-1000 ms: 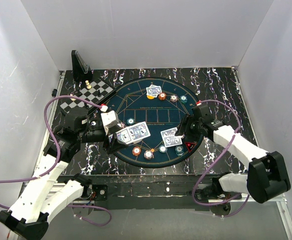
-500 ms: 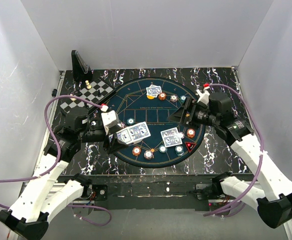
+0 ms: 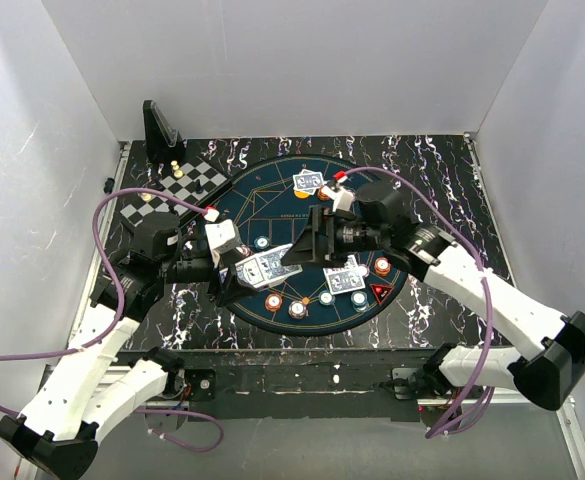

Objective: Distribute texas hold em gaming equipment

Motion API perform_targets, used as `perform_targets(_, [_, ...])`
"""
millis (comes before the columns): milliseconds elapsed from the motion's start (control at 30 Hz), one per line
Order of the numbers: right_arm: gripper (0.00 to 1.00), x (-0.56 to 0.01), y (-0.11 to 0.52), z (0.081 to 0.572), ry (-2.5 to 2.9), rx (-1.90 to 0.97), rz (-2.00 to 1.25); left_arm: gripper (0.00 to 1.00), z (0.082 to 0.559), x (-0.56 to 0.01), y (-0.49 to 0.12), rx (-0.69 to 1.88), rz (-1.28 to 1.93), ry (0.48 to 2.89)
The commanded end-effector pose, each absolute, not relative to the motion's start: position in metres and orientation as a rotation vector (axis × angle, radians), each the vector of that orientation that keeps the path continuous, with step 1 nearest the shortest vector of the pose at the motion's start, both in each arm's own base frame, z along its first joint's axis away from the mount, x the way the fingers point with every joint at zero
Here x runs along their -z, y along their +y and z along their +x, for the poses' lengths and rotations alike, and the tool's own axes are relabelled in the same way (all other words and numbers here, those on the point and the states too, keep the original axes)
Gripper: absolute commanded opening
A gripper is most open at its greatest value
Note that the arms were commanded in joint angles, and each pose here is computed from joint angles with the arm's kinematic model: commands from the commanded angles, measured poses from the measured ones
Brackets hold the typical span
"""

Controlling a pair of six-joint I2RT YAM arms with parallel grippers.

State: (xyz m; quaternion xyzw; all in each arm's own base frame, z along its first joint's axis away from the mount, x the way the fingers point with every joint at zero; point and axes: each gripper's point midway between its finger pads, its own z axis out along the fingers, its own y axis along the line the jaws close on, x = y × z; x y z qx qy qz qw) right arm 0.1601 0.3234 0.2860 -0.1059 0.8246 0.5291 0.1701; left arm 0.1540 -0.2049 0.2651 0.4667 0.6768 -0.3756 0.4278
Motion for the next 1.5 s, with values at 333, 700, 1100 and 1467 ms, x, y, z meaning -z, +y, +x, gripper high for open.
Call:
perform_targets(333, [0.78,-0.293,0.359,0.159,2.295,-1.599,-0.307,0.00,0.151,-0.289,-0.207,0.942,1.170,1.604])
perform_targets(700, [0.55,-0.288,0.348,0.160,2.309,-1.551,-0.254,0.00,0.150,-0.292,-0.207,0.945,1.166,1.597])
perform_targets(1100, [0.48,-0.286,0.327,0.158,2.313,-1.524,-0.209,0.00,0.149,-0.295,-0.206,0.940,1.165,1.588])
perform_targets(1467, [0.71,-0.304,0.344,0.156,2.273,-1.596,-0.279,0.00,0.150,-0.293,-0.207,0.944,1.163,1.595])
